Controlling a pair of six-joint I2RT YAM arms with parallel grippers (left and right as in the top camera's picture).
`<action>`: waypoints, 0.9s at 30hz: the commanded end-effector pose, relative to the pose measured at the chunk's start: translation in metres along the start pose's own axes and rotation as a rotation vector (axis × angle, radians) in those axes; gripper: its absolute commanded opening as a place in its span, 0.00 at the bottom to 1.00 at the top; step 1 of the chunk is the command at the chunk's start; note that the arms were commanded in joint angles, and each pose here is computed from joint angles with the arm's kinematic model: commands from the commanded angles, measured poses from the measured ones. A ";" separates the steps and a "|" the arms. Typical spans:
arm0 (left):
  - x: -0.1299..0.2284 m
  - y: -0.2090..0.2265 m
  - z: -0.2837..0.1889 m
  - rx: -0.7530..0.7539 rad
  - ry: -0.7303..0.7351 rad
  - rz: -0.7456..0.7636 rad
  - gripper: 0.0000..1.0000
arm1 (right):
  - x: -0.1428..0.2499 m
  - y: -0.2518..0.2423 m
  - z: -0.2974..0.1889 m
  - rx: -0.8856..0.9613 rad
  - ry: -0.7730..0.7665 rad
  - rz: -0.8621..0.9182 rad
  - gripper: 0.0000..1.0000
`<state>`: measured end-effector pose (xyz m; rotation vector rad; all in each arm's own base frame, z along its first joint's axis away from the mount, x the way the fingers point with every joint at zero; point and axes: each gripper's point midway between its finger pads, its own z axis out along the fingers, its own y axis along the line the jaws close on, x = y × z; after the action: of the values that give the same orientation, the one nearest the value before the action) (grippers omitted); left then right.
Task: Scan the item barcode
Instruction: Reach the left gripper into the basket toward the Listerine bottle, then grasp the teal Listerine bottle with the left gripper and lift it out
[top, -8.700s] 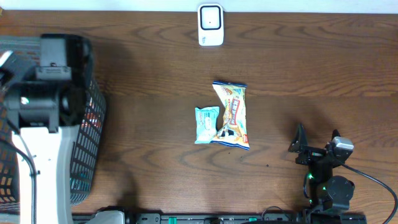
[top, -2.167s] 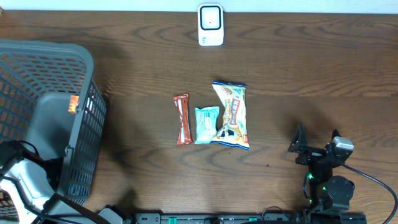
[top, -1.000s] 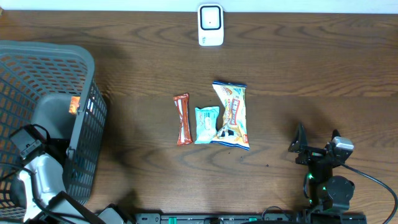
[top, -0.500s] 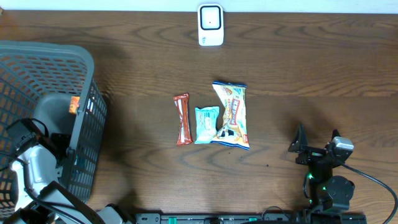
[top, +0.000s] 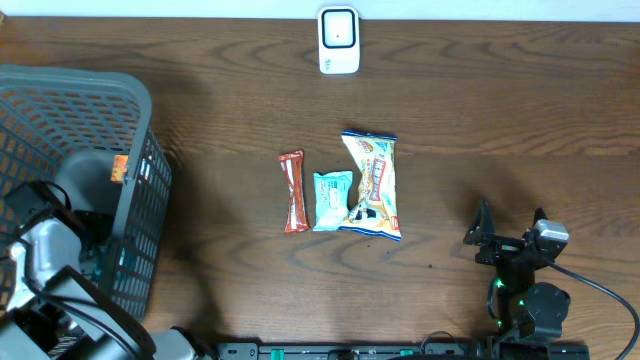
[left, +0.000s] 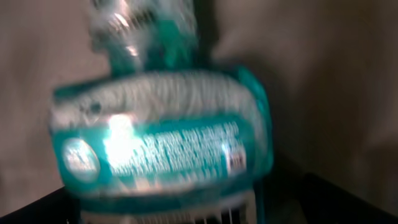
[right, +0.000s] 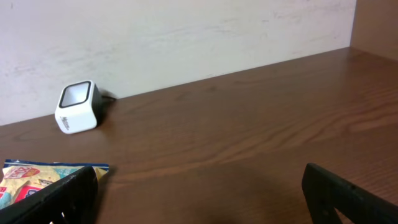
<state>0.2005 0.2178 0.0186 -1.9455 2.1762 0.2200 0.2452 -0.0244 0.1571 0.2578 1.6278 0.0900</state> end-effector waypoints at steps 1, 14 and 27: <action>0.042 0.020 0.035 -0.090 0.161 0.031 0.92 | 0.000 -0.004 0.000 0.019 -0.004 -0.013 0.99; 0.041 0.007 0.017 -0.028 0.190 0.009 0.44 | 0.000 -0.004 0.000 0.018 -0.005 -0.013 0.99; -0.030 -0.027 -0.117 0.183 -0.055 -0.023 0.44 | 0.000 -0.004 0.000 0.018 -0.005 -0.013 0.99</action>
<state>0.2096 0.2040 0.0937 -1.9216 2.1756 0.0830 0.2452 -0.0244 0.1571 0.2578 1.6278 0.0900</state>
